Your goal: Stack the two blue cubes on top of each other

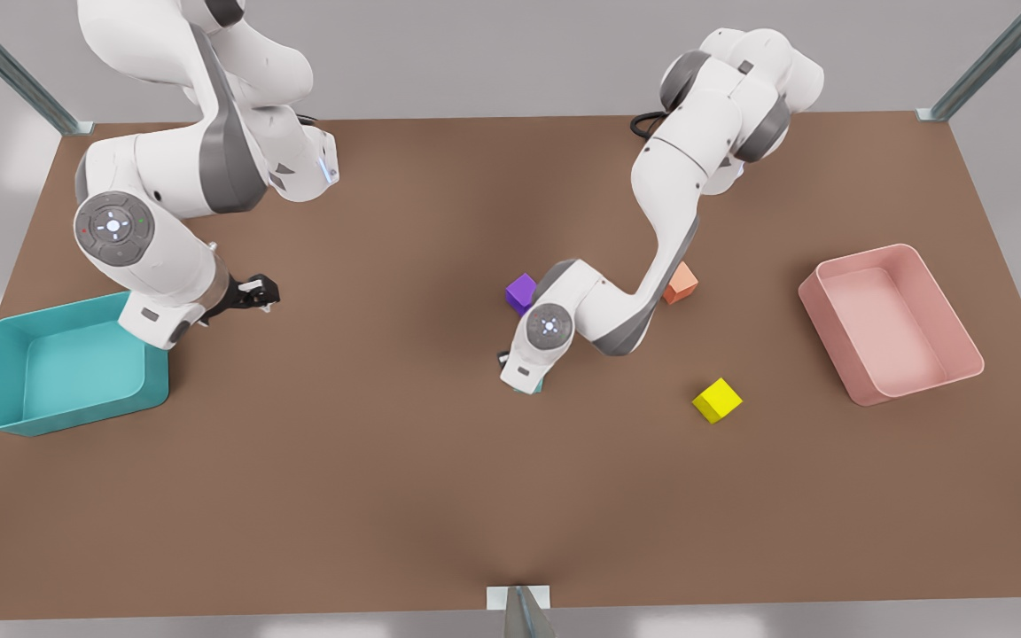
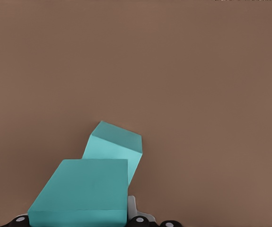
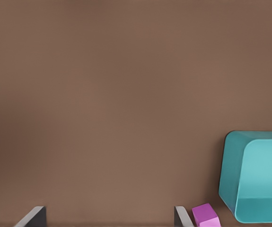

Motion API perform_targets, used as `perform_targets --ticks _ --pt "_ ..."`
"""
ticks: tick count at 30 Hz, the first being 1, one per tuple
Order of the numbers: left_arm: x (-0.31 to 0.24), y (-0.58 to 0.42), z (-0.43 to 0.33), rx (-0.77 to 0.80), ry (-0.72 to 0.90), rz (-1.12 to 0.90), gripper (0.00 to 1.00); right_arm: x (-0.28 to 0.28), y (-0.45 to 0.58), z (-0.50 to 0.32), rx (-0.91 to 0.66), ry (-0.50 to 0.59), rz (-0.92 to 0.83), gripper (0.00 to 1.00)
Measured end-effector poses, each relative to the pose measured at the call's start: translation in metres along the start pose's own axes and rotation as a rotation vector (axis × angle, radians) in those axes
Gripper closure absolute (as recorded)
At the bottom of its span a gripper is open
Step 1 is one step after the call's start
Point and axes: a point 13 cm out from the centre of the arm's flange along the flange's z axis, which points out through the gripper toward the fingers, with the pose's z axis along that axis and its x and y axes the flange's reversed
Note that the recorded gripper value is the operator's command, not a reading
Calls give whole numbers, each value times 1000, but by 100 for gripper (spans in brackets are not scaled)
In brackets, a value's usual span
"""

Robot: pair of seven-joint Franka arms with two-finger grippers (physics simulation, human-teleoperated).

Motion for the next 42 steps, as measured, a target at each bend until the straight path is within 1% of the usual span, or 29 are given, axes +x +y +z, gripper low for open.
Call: perform_targets --ticks 3,5,6,7,22,29,30,31,32,34,35,36,38,42 --pt "-2 0 6 2 1 -15 41 0 0 0 1 0 1 0" --pt "-3 -1 7 4 0 -22 32 0 0 0 1 0 2 0" --pt "-3 -1 8 4 1 -25 3 0 0 0 1 1 3 0" --pt "-3 -2 9 6 3 -28 0 0 0 1 1 2 3 0" --pt "-11 -1 -14 26 -4 -66 0 -2 3 1 8 2 5 0" --pt "-23 -1 -50 44 -16 -85 0 -2 3 1 11 2 8 0" --pt "-31 4 -74 58 -26 -97 0 -2 3 1 11 2 8 0" --pt "-49 25 -122 79 -48 -124 0 -2 3 1 12 2 9 0" --pt "-77 69 -186 99 -84 -167 0 -2 2 1 12 1 9 0" --pt "-127 200 -297 98 -151 -277 0 -2 3 1 13 0 9 0" --pt "-133 267 -330 66 -162 -317 0 -2 3 1 14 1 10 0" --pt "-123 326 -342 12 -148 -341 0 -2 3 1 15 0 10 0" --pt "-101 387 -359 -54 -120 -335 0 -2 3 1 16 1 11 0" --pt "-71 407 -359 -126 -35 -201 0 -2 3 1 17 1 13 0"
